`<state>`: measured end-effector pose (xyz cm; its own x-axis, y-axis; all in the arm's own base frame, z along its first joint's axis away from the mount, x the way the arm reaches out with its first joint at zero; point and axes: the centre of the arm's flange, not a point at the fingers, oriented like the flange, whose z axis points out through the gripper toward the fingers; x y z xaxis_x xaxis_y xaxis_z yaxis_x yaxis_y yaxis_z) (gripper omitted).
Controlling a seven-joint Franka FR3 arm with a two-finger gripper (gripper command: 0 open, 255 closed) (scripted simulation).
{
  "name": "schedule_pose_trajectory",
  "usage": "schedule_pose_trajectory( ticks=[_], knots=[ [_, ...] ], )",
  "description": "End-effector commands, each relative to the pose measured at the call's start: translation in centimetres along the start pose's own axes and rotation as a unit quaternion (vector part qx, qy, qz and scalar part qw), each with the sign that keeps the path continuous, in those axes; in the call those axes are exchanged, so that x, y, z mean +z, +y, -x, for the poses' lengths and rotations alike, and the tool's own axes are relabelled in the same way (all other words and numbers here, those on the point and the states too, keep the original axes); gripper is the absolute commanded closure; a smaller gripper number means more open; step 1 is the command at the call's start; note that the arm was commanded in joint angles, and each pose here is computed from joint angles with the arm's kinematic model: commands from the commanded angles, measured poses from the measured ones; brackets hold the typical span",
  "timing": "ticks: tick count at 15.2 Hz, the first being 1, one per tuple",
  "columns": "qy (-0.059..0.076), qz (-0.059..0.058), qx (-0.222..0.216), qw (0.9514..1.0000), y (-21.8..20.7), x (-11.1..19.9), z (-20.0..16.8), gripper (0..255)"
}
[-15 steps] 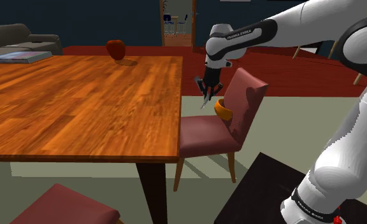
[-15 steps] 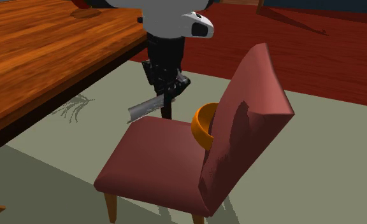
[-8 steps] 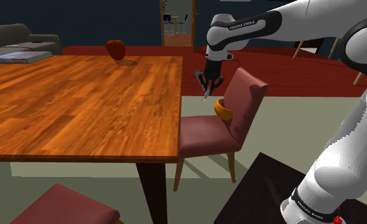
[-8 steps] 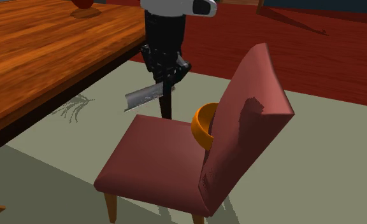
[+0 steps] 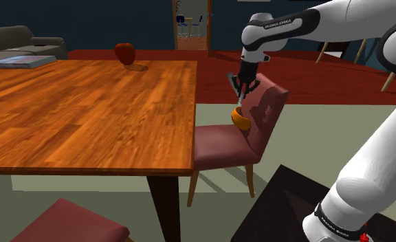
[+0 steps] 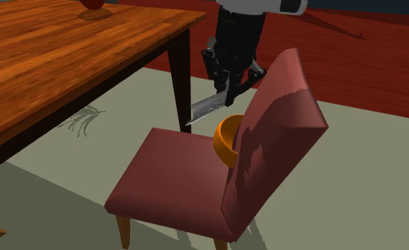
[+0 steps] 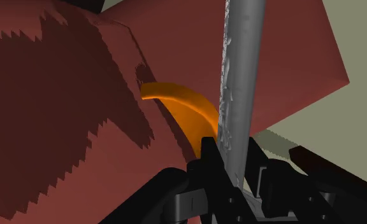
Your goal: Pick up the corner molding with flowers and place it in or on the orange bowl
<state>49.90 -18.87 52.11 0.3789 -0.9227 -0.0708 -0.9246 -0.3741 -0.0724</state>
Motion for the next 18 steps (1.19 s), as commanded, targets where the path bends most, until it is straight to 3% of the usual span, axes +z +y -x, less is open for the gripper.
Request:
schedule_pose_trajectory(
  ticks=[1, 5, 14, 15, 16, 18],
  knots=[
    [0.000, 0.000, -0.001, 1.0000, 2.0, -0.2, -1.6, 255],
    [0.000, 0.000, -0.001, 1.0000, 6.1, -0.8, -4.8, 255],
    [0.000, 0.000, -0.001, 1.0000, 6.5, 3.9, -5.2, 255],
    [-0.098, -0.161, 0.065, 0.9801, 3.7, 1.1, -3.6, 255],
    [-0.098, -0.161, 0.065, 0.9801, 3.7, 1.1, -3.6, 0],
    [-0.091, -0.172, 0.059, 0.9791, 4.7, -1.2, -2.4, 0]
  ],
)
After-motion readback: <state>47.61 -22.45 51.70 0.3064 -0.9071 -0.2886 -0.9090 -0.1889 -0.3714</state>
